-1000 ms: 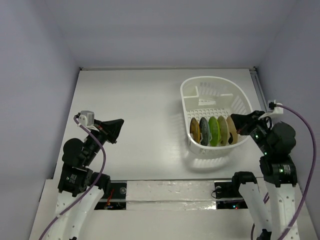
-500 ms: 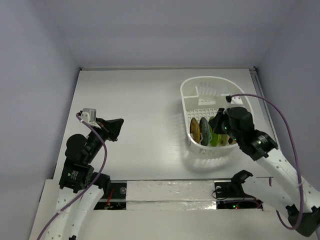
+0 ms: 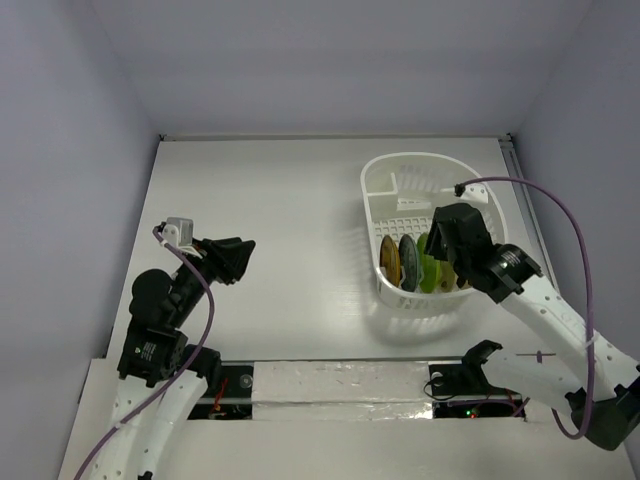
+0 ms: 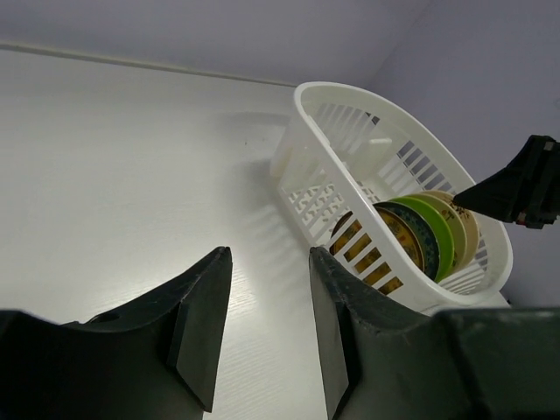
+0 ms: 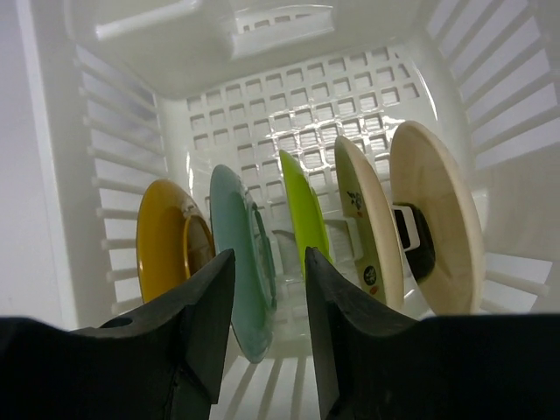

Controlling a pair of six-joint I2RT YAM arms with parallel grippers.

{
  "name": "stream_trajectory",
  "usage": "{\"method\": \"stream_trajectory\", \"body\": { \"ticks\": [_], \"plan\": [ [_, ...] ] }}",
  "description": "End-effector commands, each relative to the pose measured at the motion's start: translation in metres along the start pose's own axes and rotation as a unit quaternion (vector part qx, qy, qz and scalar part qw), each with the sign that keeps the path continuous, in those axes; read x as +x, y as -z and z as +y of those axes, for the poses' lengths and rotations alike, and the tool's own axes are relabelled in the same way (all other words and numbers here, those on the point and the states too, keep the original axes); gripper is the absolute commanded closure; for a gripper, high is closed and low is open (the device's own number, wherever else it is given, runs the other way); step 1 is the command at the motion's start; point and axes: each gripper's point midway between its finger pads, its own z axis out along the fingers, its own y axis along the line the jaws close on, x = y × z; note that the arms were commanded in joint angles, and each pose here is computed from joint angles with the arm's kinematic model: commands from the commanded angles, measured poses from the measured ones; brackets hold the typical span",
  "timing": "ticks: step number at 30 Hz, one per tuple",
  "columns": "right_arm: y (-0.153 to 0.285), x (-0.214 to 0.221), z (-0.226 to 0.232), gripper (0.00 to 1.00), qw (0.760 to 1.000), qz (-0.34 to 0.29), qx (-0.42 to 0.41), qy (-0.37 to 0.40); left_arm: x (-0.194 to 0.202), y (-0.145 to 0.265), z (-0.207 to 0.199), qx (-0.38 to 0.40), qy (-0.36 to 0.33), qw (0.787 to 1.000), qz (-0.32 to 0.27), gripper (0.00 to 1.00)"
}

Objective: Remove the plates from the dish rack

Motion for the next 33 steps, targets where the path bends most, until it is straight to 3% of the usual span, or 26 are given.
{"method": "stream_trajectory", "body": {
  "ticks": [1,17,27,33],
  "plan": [
    [0.0,-0.008,-0.009,0.57,0.999,-0.001,0.046,-0.007,-0.014,0.002,-0.013,0.026,-0.009,0.999,-0.026,0.62],
    [-0.03,0.021,-0.014,0.63,0.989,0.07,0.125,0.028,-0.012,0.004,-0.02,0.043,-0.012,0.999,-0.022,0.61],
    [-0.035,0.025,-0.013,0.76,0.982,0.1,0.146,0.059,-0.015,0.006,-0.02,0.042,-0.012,0.999,-0.027,0.61],
    [-0.032,0.024,-0.017,0.77,0.976,0.118,0.161,0.084,-0.015,0.007,-0.022,0.046,-0.013,0.998,-0.026,0.61]
  ]
}}
